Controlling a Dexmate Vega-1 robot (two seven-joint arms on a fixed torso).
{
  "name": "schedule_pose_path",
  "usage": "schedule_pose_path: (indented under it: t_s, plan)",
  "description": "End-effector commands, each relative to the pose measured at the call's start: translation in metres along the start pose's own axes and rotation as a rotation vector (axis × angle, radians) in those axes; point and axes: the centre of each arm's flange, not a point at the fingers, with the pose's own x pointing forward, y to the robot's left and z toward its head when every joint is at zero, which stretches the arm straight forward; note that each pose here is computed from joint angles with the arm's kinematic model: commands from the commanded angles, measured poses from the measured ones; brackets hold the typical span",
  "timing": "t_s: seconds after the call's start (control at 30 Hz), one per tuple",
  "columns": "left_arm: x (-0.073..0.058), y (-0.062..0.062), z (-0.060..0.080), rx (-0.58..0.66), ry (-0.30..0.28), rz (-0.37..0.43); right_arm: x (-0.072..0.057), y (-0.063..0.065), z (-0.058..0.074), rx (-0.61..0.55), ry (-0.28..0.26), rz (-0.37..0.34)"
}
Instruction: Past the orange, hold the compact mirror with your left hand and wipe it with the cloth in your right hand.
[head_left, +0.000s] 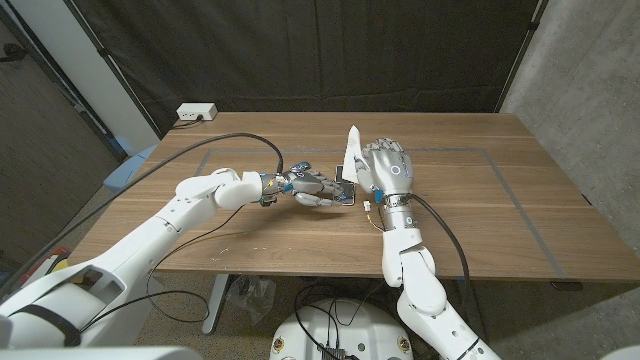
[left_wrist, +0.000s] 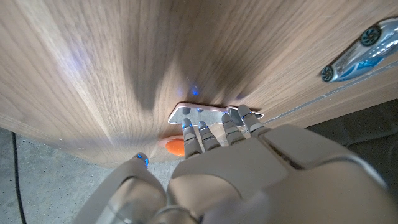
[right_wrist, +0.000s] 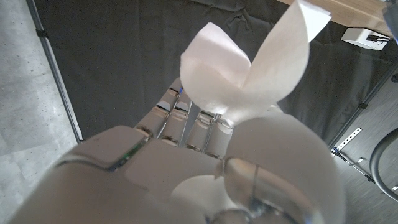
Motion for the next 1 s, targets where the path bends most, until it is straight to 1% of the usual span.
schedule_pose_path:
  t_s: [0.03, 0.17, 0.27, 0.53, 0.57, 0.6, 0.73, 1.0]
  plan:
    - [0.002, -0.002, 0.003, -0.005, 0.009, -0.023, 0.023, 0.001, 0.008, 0.020, -0.062, -0.012]
    - [0.002, -0.002, 0.004, -0.002, 0.009, -0.024, 0.032, 0.006, 0.010, 0.022, -0.075, -0.014]
    - [0.002, -0.003, 0.005, 0.000, 0.009, -0.023, 0.038, 0.011, 0.010, 0.019, -0.085, -0.005]
    - [0.002, -0.003, 0.006, 0.002, 0.013, -0.022, 0.055, 0.033, 0.011, -0.021, -0.107, 0.055]
    - [0.002, -0.002, 0.006, 0.002, 0.014, -0.021, 0.059, 0.039, 0.011, -0.035, -0.108, 0.071]
    - [0.001, -0.002, 0.006, 0.001, 0.015, -0.020, 0.060, 0.042, 0.010, -0.040, -0.111, 0.081]
    - [0.001, -0.003, 0.005, 0.003, 0.016, -0.020, 0.067, 0.051, 0.010, -0.063, -0.114, 0.108]
    - [0.002, -0.002, 0.005, 0.003, 0.020, -0.021, 0.076, 0.066, 0.011, -0.100, -0.127, 0.136]
